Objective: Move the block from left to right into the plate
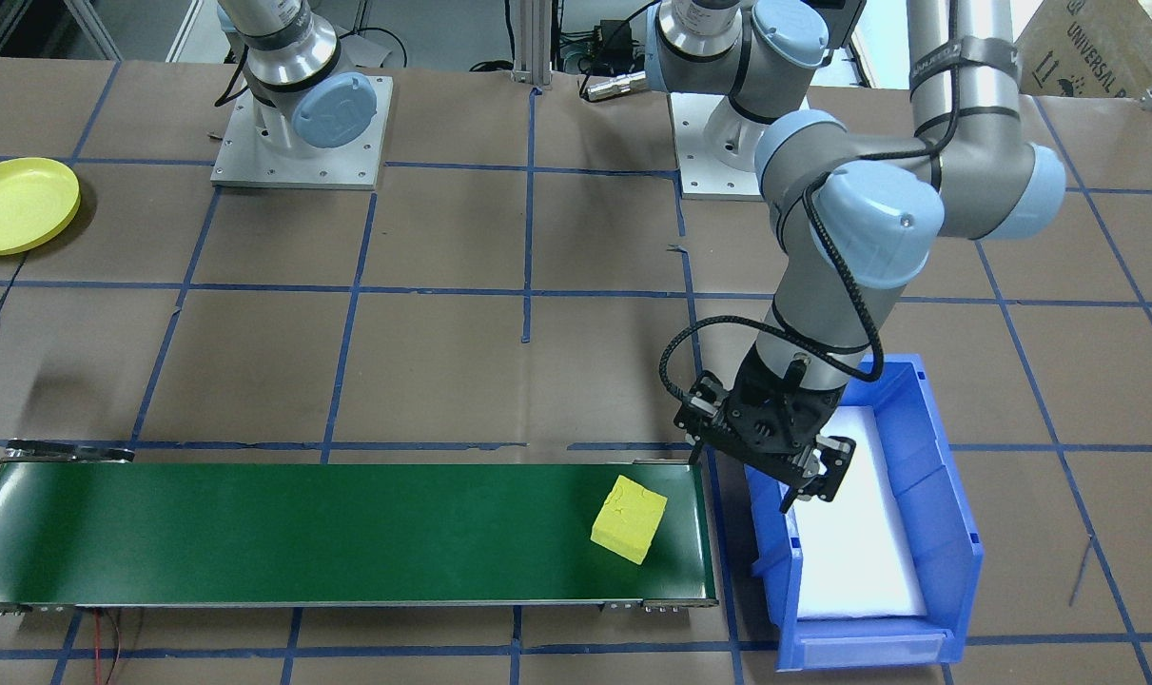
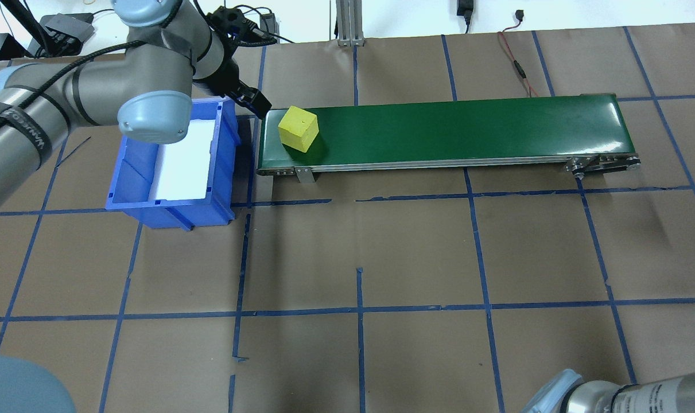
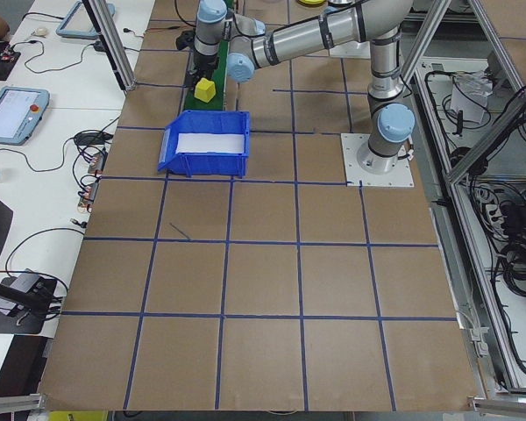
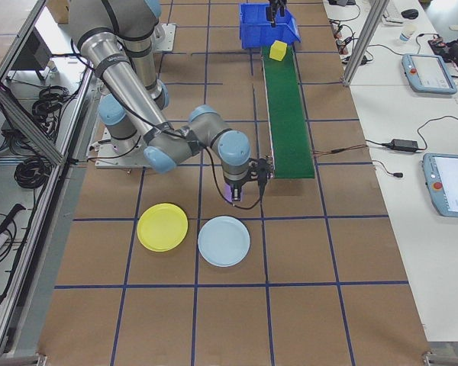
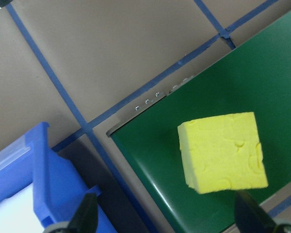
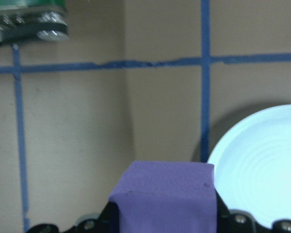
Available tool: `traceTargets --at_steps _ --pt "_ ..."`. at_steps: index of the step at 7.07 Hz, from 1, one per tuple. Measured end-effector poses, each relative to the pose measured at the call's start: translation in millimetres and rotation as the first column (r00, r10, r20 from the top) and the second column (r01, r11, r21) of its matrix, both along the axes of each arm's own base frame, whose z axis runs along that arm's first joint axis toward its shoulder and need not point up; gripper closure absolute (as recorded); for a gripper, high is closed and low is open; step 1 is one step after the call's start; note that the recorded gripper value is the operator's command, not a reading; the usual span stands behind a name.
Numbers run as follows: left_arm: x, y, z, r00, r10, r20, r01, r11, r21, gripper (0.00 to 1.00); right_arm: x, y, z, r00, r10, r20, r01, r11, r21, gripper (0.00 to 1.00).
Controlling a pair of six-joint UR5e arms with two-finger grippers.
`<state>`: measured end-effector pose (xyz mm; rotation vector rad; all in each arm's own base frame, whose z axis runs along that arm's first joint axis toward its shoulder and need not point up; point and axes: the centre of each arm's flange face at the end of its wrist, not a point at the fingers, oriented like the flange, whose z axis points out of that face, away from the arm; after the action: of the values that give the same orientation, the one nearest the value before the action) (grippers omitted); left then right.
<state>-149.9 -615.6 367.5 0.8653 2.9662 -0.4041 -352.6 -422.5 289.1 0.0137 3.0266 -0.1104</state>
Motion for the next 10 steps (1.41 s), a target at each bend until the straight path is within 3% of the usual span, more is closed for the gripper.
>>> traceTargets --at_steps 1,2,3,5,7,9,10 --pt "19 17 29 0.999 0.034 0.031 -0.035 0.999 0.029 0.00 -33 22 -21 1.000 0.007 -0.030 -0.008 1.000 -0.020 0.51" --pt "44 37 54 0.996 0.075 0.055 -0.079 0.994 0.072 0.00 -66 36 -46 0.998 0.004 -0.057 -0.006 0.999 -0.035 0.32" --pt "67 55 71 0.991 0.113 0.077 -0.122 0.985 0.118 0.00 -91 46 -63 0.998 -0.007 -0.069 0.004 0.999 -0.042 0.00" --pt "90 77 91 0.982 0.151 0.117 -0.169 0.972 0.163 0.00 -110 51 -72 0.997 -0.023 -0.075 0.019 0.999 -0.045 0.00" --pt "92 83 97 0.980 0.157 0.122 -0.175 0.972 0.159 0.00 -116 46 -55 0.997 -0.048 -0.063 0.045 0.998 -0.045 0.00" --pt "92 87 99 0.979 0.161 0.121 -0.179 0.972 0.150 0.00 -80 3 -31 0.994 -0.103 0.020 0.103 0.995 -0.001 0.00" --pt "90 88 99 0.979 0.168 0.118 -0.185 0.972 0.148 0.00 -37 -34 -15 0.991 -0.126 0.052 0.126 0.992 -0.006 0.00"
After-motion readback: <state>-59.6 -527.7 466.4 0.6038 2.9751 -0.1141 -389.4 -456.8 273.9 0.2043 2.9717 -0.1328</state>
